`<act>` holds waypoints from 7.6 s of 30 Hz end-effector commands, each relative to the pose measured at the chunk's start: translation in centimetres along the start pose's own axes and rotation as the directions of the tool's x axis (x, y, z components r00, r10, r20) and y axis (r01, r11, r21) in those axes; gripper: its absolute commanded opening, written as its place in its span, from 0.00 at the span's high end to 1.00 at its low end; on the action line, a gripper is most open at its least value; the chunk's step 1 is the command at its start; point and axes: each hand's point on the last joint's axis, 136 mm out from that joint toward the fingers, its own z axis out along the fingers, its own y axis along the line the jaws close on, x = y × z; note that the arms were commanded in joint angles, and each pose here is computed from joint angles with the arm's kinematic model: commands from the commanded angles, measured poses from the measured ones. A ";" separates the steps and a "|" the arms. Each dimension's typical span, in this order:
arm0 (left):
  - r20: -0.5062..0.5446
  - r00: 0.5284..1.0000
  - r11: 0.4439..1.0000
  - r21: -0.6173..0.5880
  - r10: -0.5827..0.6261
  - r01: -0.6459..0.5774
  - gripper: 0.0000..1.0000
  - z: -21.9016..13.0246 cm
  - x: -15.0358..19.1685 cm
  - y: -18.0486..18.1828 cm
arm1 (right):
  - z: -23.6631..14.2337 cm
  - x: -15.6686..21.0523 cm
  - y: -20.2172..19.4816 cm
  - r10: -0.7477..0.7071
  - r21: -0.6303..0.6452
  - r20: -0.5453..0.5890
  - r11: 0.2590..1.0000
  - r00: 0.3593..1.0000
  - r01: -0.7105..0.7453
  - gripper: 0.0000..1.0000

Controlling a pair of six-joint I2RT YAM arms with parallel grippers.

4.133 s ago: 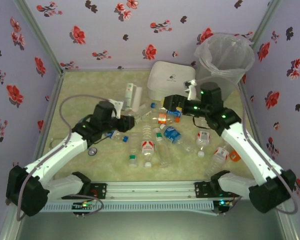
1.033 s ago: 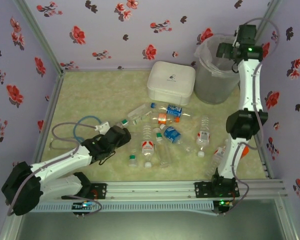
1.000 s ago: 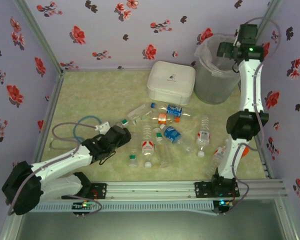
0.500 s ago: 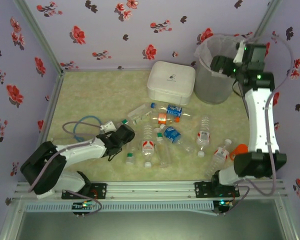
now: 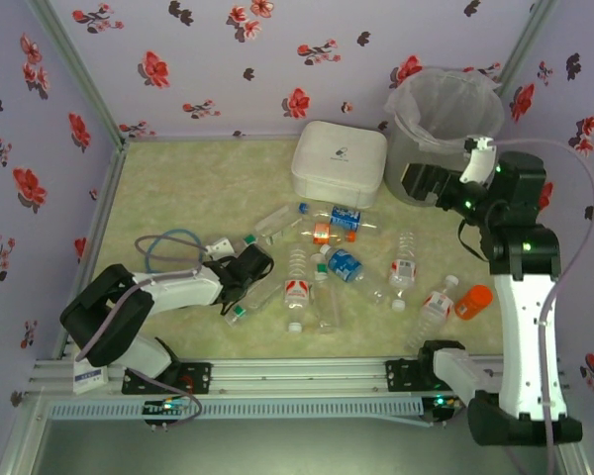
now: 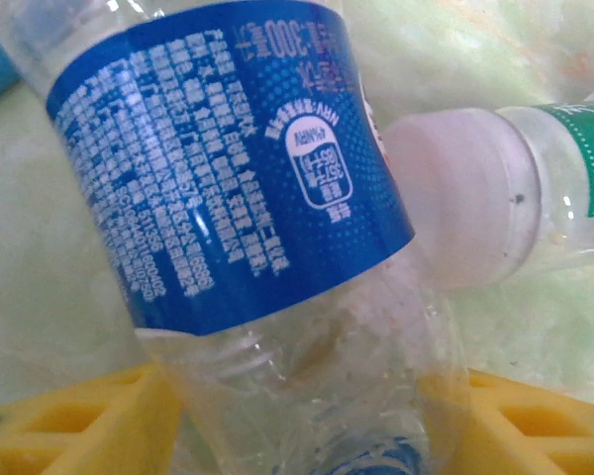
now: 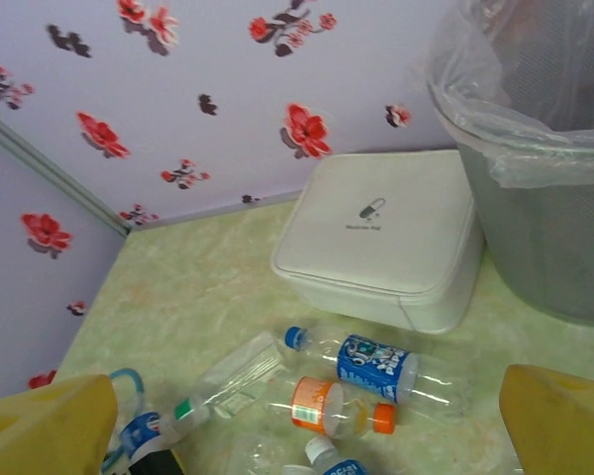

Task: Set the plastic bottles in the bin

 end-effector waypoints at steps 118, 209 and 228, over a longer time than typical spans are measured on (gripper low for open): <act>0.197 0.940 0.767 0.543 0.280 -0.342 0.00 -14.2 -4.7 -4.6 | 26.1 -8.1 -21.9 0.019 0.439 -0.236 0.894 0.972 0.090 1.00; -0.061 0.669 0.626 0.426 0.740 -0.653 0.74 -6.1 -8.0 -11.5 | 3.5 9.8 -2.9 0.265 -0.069 -0.166 0.958 0.950 -0.280 0.04; 0.226 0.699 0.449 0.625 0.679 -0.638 1.00 -14.8 0.7 -16.0 | 13.1 11.5 6.5 0.184 -0.271 -0.335 0.921 0.924 -0.281 0.00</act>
